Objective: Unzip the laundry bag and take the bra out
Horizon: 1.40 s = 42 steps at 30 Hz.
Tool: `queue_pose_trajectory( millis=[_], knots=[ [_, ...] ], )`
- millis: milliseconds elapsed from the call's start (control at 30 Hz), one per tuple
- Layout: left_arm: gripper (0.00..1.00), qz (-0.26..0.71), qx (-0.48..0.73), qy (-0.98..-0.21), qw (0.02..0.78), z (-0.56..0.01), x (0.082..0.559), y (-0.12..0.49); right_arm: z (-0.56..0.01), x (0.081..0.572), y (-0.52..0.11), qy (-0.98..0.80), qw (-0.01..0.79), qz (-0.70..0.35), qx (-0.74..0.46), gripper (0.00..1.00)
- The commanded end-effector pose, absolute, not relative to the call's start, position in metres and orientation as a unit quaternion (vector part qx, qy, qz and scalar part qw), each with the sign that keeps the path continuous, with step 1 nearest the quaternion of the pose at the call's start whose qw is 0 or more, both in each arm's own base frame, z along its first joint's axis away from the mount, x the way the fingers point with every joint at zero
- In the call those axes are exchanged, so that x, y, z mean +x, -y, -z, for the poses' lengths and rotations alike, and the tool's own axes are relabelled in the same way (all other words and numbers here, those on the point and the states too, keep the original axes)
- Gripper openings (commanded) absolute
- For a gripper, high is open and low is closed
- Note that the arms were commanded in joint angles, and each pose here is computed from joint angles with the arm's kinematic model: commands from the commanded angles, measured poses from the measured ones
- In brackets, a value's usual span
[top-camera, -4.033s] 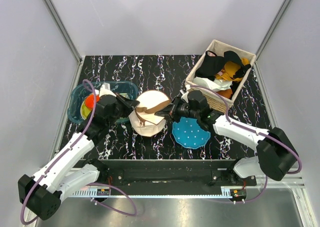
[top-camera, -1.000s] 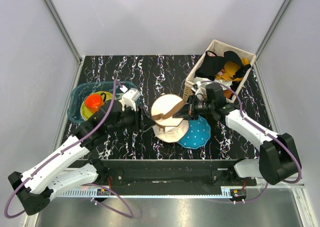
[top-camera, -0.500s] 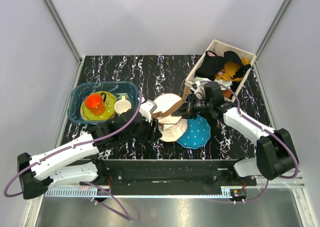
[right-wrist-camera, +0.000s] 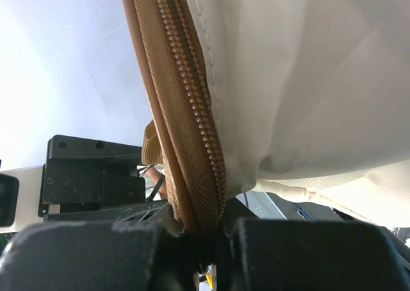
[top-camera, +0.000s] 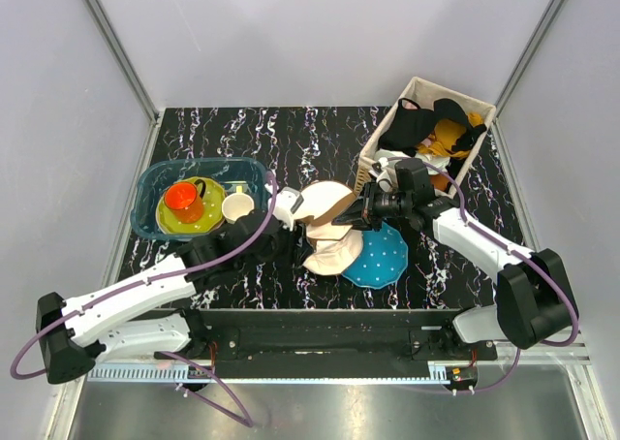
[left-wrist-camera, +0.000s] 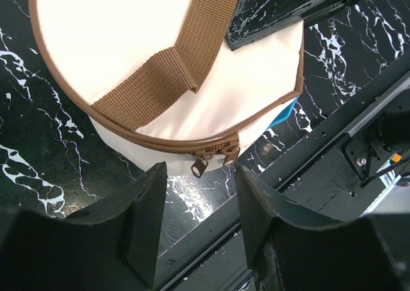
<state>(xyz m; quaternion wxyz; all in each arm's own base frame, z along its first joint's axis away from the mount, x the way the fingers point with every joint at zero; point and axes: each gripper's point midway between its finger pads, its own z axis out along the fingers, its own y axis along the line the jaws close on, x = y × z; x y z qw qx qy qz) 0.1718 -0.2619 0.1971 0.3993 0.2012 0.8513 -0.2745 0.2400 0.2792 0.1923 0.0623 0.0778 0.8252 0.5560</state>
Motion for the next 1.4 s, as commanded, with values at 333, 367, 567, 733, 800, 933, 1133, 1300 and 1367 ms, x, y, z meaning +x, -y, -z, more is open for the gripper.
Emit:
queue_pose_trajectory(
  millis=[333, 367, 567, 733, 800, 933, 1133, 1300, 1367],
  knots=[
    [0.35, 0.247, 0.164, -0.849, 0.437, -0.192, 0.193, 0.258, -0.230, 0.249, -0.289, -0.795, 0.098, -0.598, 0.038, 0.00],
    [0.32, 0.246, 0.163, -0.850, 0.437, -0.190, 0.193, 0.258, -0.230, 0.249, -0.288, -0.795, 0.099, -0.597, 0.038, 0.00],
    [0.14, 0.266, 0.143, -0.841, 0.448, -0.202, 0.193, 0.256, -0.225, 0.246, -0.287, -0.797, 0.097, -0.596, 0.038, 0.00],
    [0.00, 0.278, 0.132, -0.833, 0.461, -0.211, 0.191, 0.251, -0.221, 0.242, -0.285, -0.798, 0.095, -0.594, 0.036, 0.00],
    [0.00, 0.281, 0.123, -0.828, 0.469, -0.214, 0.190, 0.244, -0.221, 0.242, -0.285, -0.797, 0.096, -0.595, 0.034, 0.00],
    [0.00, 0.273, 0.118, -0.829, 0.474, -0.212, 0.188, 0.232, -0.221, 0.241, -0.285, -0.796, 0.096, -0.596, 0.033, 0.00],
    [0.00, 0.269, 0.138, -0.833, 0.463, -0.211, 0.180, 0.226, -0.223, 0.241, -0.285, -0.796, 0.100, -0.597, 0.032, 0.00],
    [0.71, 0.287, 0.186, -0.836, 0.428, -0.204, 0.168, 0.243, -0.224, 0.243, -0.285, -0.795, 0.103, -0.597, 0.028, 0.00],
    [0.71, 0.270, 0.182, -0.843, 0.428, -0.195, 0.173, 0.242, -0.224, 0.243, -0.286, -0.795, 0.104, -0.597, 0.026, 0.00]
  ],
)
